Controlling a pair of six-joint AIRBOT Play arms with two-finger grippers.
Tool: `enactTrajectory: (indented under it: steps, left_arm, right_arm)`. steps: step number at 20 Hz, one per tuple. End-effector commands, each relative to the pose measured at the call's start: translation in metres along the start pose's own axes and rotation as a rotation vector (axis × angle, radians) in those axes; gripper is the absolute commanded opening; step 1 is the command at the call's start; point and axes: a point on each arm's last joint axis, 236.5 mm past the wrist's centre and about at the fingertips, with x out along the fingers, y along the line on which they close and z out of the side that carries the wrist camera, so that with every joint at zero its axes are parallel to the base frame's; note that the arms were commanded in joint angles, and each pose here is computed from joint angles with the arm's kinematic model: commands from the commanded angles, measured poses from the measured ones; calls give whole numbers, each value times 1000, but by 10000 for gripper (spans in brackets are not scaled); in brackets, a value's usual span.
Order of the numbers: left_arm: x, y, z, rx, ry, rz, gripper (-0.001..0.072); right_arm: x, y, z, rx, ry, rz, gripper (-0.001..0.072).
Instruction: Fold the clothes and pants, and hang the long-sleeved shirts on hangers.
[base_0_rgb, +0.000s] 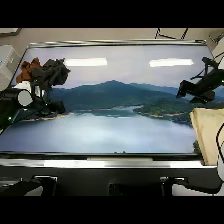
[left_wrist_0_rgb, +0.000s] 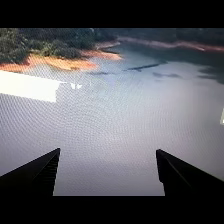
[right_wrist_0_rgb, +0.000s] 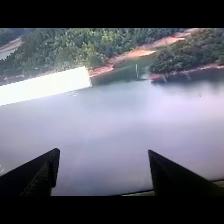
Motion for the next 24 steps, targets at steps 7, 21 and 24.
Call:
enactTrajectory:
  steps: [7,21,24]
  left_arm:
    - [0,0,0,-1,-1,1,717]
    - [-5,-25,41,-31,-173,-109,716]
    - [-33,-33,114,-59,-483,-185,716]
  right_arm:
    - [0,0,0,-1,2,0,645]
    - [-13,13,77,-1,-330,55,635]
    - [-15,14,86,-1,-369,61,635]
